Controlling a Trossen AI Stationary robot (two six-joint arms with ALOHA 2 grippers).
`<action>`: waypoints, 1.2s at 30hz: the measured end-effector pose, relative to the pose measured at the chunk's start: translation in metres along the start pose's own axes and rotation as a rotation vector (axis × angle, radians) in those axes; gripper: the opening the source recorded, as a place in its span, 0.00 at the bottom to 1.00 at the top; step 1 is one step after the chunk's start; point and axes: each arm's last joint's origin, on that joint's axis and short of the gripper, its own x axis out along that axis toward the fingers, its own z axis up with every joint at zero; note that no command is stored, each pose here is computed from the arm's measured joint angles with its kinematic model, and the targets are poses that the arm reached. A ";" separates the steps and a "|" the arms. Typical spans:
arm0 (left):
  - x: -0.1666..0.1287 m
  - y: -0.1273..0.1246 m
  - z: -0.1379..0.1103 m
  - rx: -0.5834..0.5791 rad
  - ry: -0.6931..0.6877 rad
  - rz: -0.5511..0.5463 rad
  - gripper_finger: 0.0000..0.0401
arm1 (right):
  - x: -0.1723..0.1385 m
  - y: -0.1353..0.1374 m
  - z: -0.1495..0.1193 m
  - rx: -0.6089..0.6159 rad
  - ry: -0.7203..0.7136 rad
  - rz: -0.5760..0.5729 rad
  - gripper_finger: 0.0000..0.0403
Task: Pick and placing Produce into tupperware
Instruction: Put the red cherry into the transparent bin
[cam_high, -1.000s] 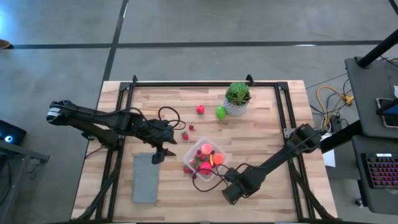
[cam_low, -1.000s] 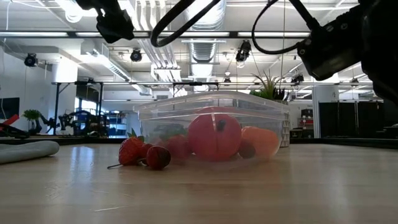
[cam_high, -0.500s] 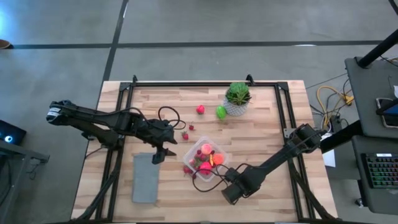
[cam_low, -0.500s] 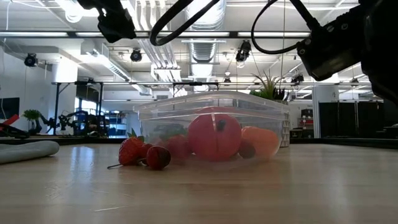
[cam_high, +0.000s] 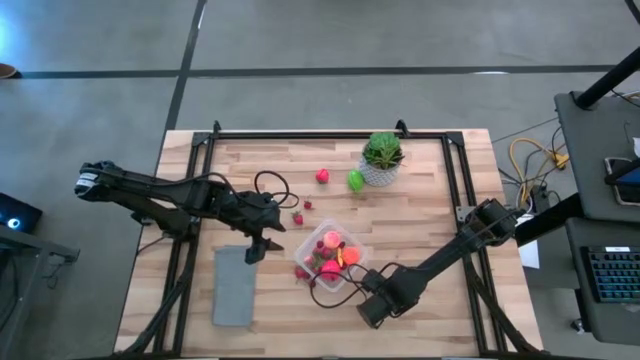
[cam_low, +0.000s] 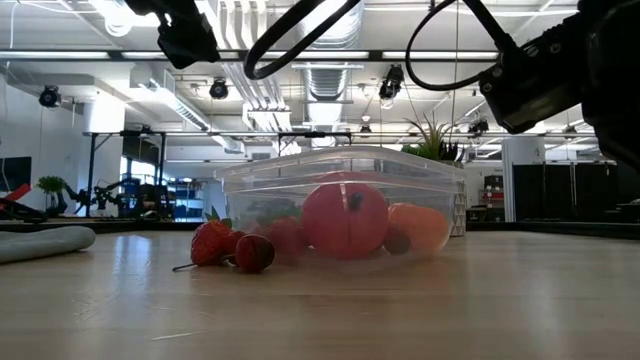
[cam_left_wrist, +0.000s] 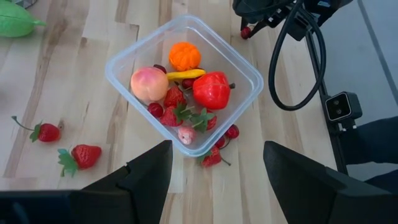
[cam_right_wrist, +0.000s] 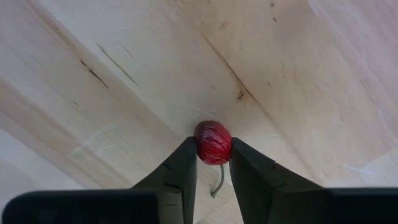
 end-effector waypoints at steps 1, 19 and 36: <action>0.000 0.000 0.000 0.000 0.000 0.000 0.59 | 0.000 0.000 0.000 0.000 0.000 0.001 0.19; 0.000 0.000 0.000 0.003 0.000 0.001 0.59 | -0.007 0.006 0.007 0.004 -0.009 0.040 0.17; 0.000 0.000 0.000 0.003 -0.001 0.002 0.59 | -0.080 -0.026 0.046 0.013 -0.230 0.122 0.17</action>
